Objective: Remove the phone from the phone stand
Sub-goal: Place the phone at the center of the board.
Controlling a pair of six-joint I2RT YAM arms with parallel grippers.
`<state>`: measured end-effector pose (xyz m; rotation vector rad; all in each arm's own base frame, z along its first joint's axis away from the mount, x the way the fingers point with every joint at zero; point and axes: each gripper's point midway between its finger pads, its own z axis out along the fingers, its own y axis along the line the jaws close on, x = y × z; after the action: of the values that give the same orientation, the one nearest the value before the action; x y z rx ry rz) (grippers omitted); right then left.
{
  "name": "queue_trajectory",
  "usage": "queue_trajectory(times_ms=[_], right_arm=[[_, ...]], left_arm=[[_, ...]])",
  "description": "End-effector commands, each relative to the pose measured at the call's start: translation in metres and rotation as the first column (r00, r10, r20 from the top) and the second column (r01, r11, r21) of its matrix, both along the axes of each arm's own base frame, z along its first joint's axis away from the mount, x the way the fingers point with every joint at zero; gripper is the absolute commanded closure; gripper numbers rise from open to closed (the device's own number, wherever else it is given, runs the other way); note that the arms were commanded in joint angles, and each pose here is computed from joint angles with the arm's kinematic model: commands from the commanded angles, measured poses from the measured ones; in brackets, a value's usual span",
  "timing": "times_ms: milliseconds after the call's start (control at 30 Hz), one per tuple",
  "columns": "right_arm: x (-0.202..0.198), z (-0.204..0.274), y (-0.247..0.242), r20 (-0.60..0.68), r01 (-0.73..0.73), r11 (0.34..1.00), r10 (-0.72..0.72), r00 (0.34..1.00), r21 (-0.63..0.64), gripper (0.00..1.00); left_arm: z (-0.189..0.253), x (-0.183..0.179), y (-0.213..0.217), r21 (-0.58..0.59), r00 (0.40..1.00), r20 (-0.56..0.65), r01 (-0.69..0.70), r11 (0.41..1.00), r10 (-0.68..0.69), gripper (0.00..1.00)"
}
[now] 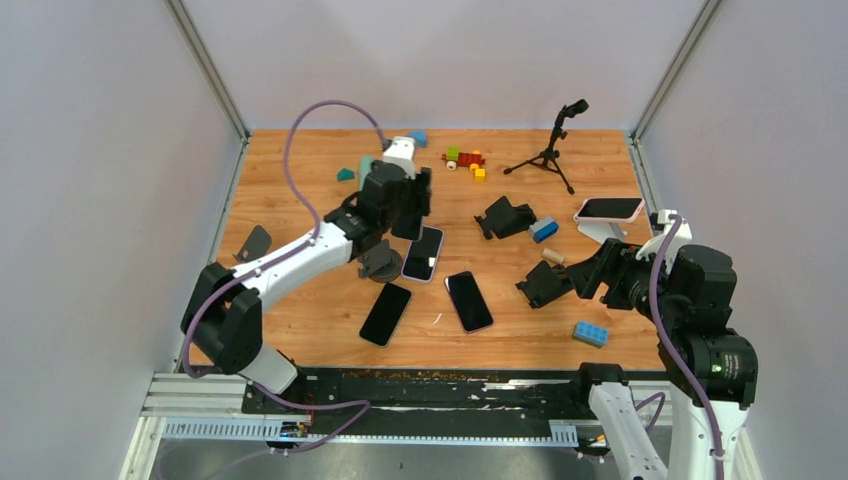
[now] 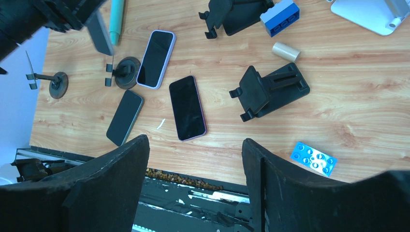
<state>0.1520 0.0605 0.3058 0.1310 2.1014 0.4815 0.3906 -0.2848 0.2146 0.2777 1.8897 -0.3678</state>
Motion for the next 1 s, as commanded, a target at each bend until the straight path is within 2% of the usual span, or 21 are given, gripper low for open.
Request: queue_trajectory(times_ms=[0, 100, 200, 500, 600, 667, 800, 967], right_arm=[[0.008, 0.002, 0.006, 0.019, -0.023, 0.999, 0.023, 1.0, 0.033, 0.29], [0.009, -0.003, 0.009, 0.006, -0.034, 0.998, 0.034, 0.999, 0.045, 0.29], [0.01, -0.008, 0.009, 0.0, -0.033, 0.998, 0.033, 0.999, 0.05, 0.29], [0.014, -0.014, 0.012, -0.013, -0.044, 0.997, 0.045, 0.999, 0.064, 0.3], [0.015, -0.013, 0.012, -0.01, -0.044, 0.997, 0.045, 0.999, 0.062, 0.3], [0.015, -0.014, 0.012, -0.014, -0.045, 0.997, 0.046, 0.999, 0.065, 0.3], [0.017, -0.019, 0.013, -0.021, -0.039, 0.996, 0.041, 0.999, 0.079, 0.3], [0.018, -0.024, 0.016, -0.028, -0.041, 0.994, 0.044, 0.999, 0.104, 0.3]], left_arm=[[-0.005, 0.007, 0.107, 0.015, 0.929, -0.127, -0.349, 0.937, 0.348, 1.0], [-0.008, -0.002, 0.153, 0.022, 0.883, -0.114, -0.456, 0.89, 0.456, 1.0], [-0.021, -0.008, 0.201, 0.069, 0.806, -0.11, -0.577, 0.814, 0.582, 1.0], [-0.06, -0.007, 0.243, 0.183, 0.731, -0.141, -0.644, 0.743, 0.668, 1.0], [-0.075, 0.003, 0.249, 0.186, 0.73, -0.176, -0.634, 0.751, 0.66, 1.0], [-0.087, 0.016, 0.245, 0.16, 0.761, -0.248, -0.578, 0.8, 0.6, 1.0], [-0.109, 0.025, 0.238, 0.183, 0.773, -0.331, -0.51, 0.841, 0.541, 1.0], [-0.13, 0.03, 0.233, 0.183, 0.758, -0.369, -0.508, 0.842, 0.537, 1.0]])
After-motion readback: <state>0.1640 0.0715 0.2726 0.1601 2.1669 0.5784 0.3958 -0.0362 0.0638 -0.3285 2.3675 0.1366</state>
